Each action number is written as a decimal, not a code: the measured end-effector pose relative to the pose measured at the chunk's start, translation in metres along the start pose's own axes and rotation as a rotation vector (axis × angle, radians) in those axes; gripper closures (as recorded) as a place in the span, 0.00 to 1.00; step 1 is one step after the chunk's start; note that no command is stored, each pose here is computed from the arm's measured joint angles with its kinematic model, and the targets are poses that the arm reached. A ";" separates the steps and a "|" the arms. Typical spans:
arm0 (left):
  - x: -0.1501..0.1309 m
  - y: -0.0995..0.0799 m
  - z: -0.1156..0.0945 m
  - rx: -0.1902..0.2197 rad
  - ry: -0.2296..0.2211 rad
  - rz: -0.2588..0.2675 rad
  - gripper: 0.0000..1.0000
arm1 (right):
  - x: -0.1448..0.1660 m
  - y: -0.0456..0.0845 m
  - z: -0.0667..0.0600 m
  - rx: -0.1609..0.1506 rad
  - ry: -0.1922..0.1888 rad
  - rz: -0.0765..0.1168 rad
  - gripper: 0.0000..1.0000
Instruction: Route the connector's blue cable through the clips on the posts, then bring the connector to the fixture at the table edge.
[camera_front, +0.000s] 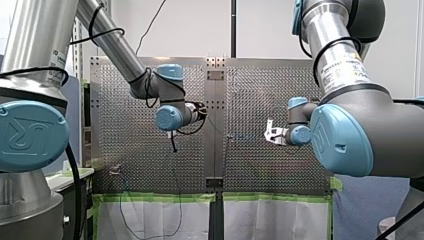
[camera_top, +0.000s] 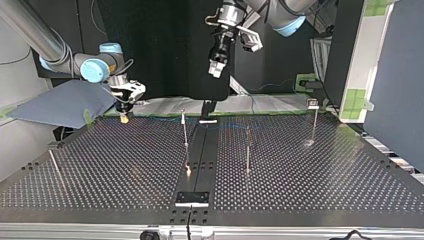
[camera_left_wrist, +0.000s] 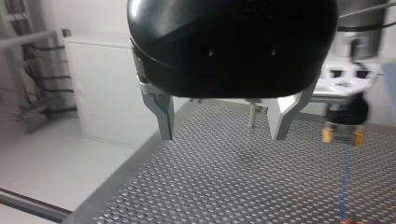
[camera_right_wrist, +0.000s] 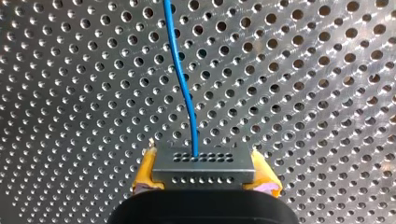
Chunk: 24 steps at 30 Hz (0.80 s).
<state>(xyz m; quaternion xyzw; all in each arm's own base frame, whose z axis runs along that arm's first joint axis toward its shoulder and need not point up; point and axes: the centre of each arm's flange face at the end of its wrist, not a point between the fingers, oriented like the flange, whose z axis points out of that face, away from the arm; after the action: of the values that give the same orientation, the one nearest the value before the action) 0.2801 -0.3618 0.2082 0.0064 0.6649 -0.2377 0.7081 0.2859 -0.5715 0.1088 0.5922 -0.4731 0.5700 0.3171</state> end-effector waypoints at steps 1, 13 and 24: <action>0.003 0.002 -0.004 -0.003 0.011 0.004 0.00 | 0.001 0.000 0.000 -0.001 0.001 -0.001 1.00; 0.028 0.026 -0.045 -0.029 0.096 0.039 0.00 | 0.040 0.003 -0.002 -0.021 0.026 -0.003 1.00; 0.047 0.045 -0.086 -0.024 0.177 0.073 0.00 | 0.107 -0.001 -0.011 -0.019 0.122 -0.005 1.00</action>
<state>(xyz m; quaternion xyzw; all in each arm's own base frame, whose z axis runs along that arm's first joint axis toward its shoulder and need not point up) 0.2151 -0.3098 0.1400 0.0432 0.7270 -0.2021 0.6547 0.2720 -0.5821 0.2151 0.5545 -0.4570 0.5996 0.3525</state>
